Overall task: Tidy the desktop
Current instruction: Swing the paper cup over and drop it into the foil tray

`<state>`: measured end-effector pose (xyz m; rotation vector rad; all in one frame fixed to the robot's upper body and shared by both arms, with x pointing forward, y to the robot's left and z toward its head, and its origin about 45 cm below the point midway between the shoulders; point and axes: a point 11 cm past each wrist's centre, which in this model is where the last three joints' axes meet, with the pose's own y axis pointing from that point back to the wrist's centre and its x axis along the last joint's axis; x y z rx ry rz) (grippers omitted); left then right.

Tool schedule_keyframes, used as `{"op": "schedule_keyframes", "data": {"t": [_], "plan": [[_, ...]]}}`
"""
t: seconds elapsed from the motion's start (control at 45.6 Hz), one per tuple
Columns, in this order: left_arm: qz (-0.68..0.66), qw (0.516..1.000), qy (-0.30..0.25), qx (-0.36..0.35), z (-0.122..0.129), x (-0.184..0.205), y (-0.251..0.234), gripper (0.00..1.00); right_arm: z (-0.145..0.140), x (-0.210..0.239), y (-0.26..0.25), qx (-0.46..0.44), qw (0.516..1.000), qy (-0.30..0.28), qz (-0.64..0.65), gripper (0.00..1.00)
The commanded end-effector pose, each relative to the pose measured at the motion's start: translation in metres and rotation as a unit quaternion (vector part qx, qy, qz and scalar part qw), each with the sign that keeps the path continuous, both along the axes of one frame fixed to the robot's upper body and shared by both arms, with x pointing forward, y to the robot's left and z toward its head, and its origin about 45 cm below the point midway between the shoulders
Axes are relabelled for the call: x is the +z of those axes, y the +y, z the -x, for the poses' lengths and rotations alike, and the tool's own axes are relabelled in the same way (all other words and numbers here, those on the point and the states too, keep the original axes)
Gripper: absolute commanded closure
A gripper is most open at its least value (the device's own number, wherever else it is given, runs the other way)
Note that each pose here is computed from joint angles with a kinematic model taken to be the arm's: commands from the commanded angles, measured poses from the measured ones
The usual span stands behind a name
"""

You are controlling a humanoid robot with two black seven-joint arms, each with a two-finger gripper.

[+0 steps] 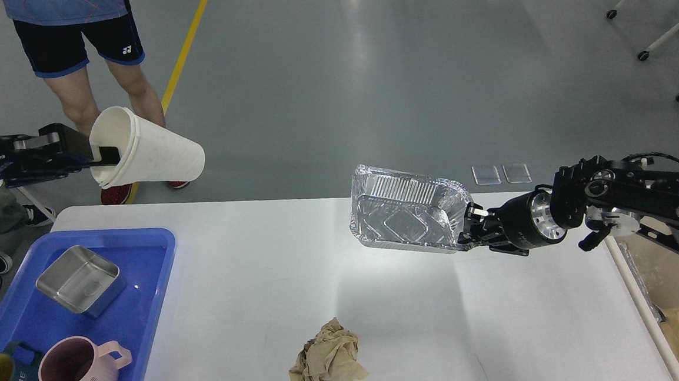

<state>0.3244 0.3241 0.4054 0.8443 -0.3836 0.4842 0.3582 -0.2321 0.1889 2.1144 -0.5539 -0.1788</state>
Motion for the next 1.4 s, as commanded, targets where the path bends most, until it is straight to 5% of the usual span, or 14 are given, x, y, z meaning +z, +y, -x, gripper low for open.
{"op": "schedule_keyframes", "data": {"t": [0.0, 0.307, 0.548, 0.987, 1.381], "plan": [[0.016, 0.999, -0.023, -0.021, -0.013, 0.009, -0.022, 0.98, 0.000, -0.001, 0.003, 0.003, 1.000, 0.001, -0.001, 1.00], [0.037, 0.992, 0.008, -0.119, -0.062, -0.024, -0.149, 0.98, 0.002, -0.002, 0.014, 0.014, 1.000, 0.003, -0.007, 1.00], [0.058, 0.984, 0.037, -0.164, -0.072, -0.054, -0.231, 0.98, 0.001, -0.001, 0.010, 0.010, 1.000, 0.002, -0.005, 1.00], [0.071, 0.983, 0.091, -0.141, -0.077, -0.117, -0.304, 0.96, -0.002, 0.003, 0.012, 0.008, 1.000, -0.004, -0.011, 1.00], [0.070, 0.983, 0.118, -0.124, -0.066, -0.155, -0.305, 0.89, -0.003, 0.005, 0.013, 0.010, 1.000, -0.006, -0.012, 1.00]]}}
